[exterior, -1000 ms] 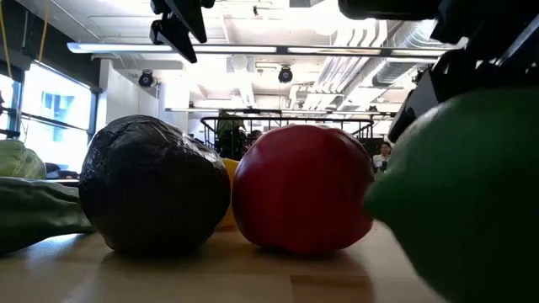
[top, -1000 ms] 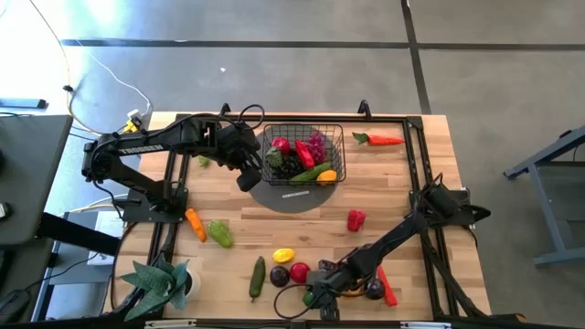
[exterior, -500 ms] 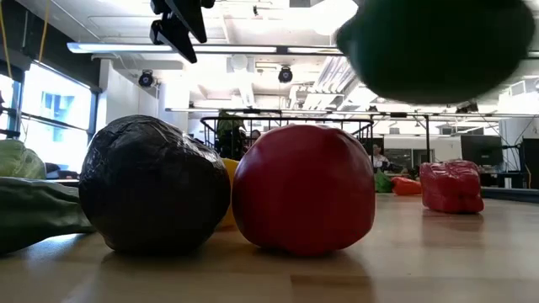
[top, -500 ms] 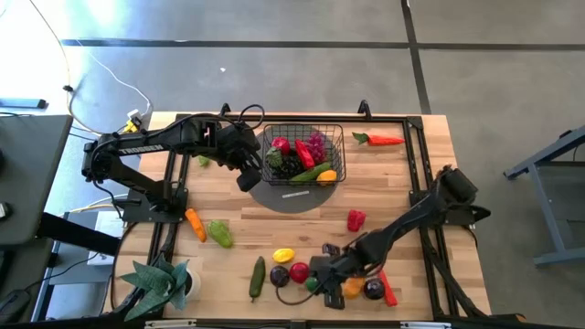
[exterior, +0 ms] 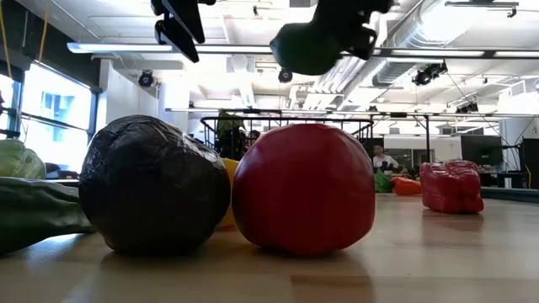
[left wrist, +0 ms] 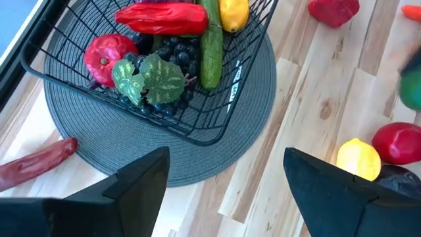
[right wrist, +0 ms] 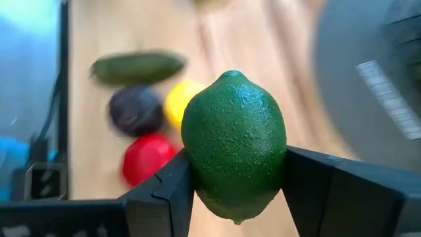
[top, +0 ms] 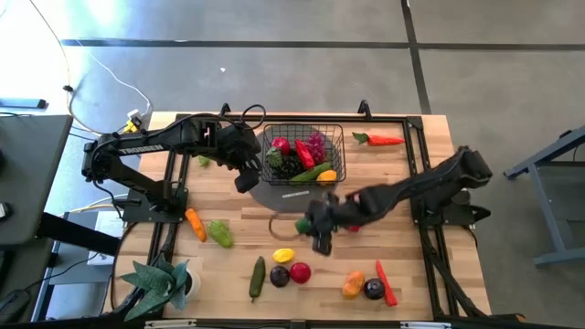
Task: Build produce basket
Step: Put the green lime into the black mesh basket
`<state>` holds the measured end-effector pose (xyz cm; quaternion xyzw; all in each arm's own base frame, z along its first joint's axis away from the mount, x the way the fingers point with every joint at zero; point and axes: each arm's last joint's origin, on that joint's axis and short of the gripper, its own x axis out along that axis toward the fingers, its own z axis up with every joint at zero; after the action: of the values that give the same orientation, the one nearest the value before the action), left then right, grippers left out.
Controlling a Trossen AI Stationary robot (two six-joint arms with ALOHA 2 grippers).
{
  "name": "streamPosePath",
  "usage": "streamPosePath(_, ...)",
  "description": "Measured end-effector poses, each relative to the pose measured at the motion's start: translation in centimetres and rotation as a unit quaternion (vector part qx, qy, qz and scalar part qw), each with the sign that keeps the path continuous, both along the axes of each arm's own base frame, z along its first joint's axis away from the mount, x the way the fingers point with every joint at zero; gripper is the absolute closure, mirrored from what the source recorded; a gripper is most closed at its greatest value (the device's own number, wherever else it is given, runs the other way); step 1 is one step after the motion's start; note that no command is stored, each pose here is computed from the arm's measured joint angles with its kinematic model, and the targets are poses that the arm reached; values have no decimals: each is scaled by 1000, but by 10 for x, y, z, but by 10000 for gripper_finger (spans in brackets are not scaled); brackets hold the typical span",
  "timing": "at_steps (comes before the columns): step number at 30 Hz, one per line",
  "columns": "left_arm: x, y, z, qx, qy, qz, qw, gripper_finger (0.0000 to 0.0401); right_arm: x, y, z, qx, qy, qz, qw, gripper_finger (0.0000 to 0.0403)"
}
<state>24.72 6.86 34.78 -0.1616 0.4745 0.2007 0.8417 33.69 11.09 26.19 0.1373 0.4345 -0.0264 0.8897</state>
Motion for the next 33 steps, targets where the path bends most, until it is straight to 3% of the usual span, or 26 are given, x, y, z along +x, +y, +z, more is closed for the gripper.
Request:
streamPosePath(10, 4, -6, 1, -2, -12, -21, 1000, 112, -9, -89, 35, -47, -29, -120, 991, 244)
streamPosePath(18, 8, -18, 2, -1, -22, -44, 999, 112, -16, -148, 39, -69, -22, -182, 981, 244)
streamPosePath(25, 10, -31, 2, -1, -22, -71, 997, 112, -23, -180, 38, -68, -6, -220, 973, 202)
streamPosePath(33, 12, -51, 2, -1, -21, -112, 993, 112, -26, -194, 38, -71, -5, -237, 969, 152)
